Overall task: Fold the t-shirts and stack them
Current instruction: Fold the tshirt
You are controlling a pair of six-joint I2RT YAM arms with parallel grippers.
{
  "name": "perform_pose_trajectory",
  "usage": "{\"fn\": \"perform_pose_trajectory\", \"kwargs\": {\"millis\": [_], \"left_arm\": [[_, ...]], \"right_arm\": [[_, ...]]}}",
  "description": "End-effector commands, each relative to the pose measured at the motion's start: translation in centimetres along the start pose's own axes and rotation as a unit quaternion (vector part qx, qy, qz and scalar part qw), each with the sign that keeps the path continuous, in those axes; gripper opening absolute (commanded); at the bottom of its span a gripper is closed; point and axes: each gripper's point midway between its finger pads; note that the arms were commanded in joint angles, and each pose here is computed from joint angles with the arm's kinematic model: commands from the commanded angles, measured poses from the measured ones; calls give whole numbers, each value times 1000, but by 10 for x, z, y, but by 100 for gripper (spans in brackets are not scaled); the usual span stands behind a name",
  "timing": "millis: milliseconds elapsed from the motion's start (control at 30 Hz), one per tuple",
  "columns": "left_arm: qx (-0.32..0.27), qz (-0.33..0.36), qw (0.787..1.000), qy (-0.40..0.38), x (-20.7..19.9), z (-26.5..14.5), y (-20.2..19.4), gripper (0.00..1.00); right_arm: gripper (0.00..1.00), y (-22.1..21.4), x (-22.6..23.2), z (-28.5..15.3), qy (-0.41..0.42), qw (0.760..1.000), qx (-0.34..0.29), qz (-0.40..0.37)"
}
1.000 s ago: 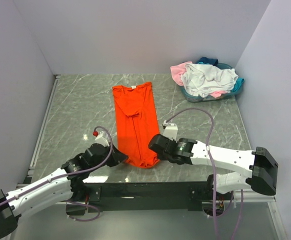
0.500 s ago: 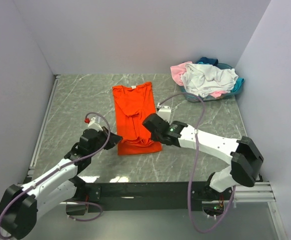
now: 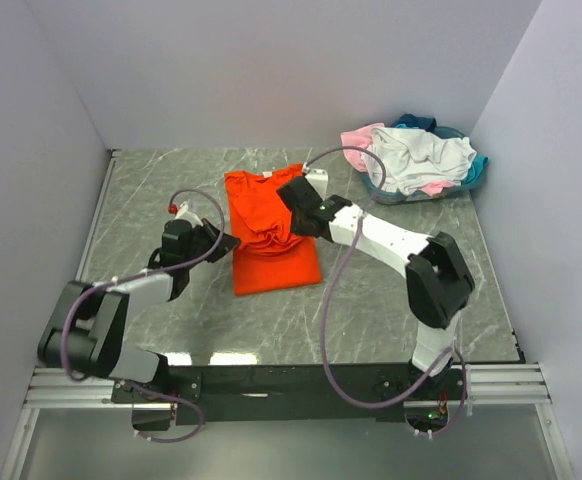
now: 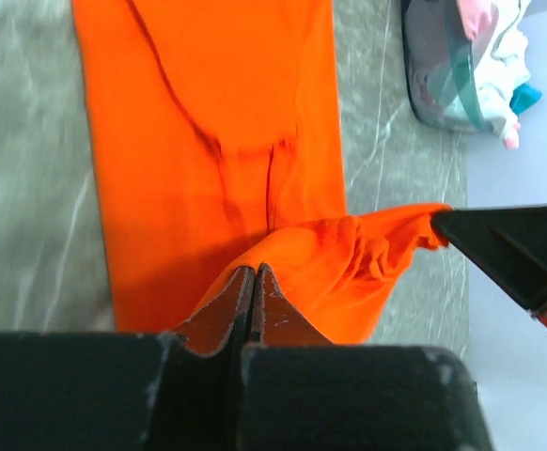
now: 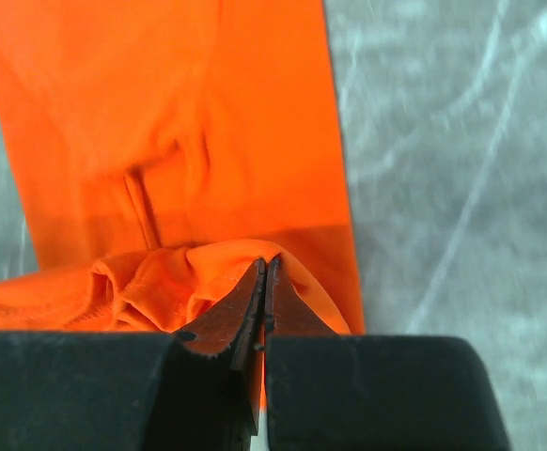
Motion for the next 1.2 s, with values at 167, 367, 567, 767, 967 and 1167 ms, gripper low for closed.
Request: {"fn": "perform_pose_trajectory", "kwargs": {"millis": [167,367,567,767,967,1167], "left_arm": [[-41,20,997,-62,-5,50,51,0],[-46,4,998,-40,17,65,55,0],[-45,-11,999,-13,34,74,50,0],[-77,-16,997,2,33,68,66,37],[-114,11,993,15,21,46,87,56],[-90,39,993,58,26,21,66,58]], "right_arm": [[0,52,19,48,20,1000,-14,1],[0,64,20,71,18,1000,-10,-2],[0,61,21,89,22,1000,5,-5],[39,69,27,86,38,999,5,-19],[57,83,20,53,52,998,-21,-20],[57,57,5,19,95,995,-9,5]]}}
Point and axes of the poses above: each gripper's point midway between its finger pads, its own z axis out along the fingers, its own x axis along the line the jaws close on, y = z × x, and after that the axes turned 8 degrees about z, right-handed
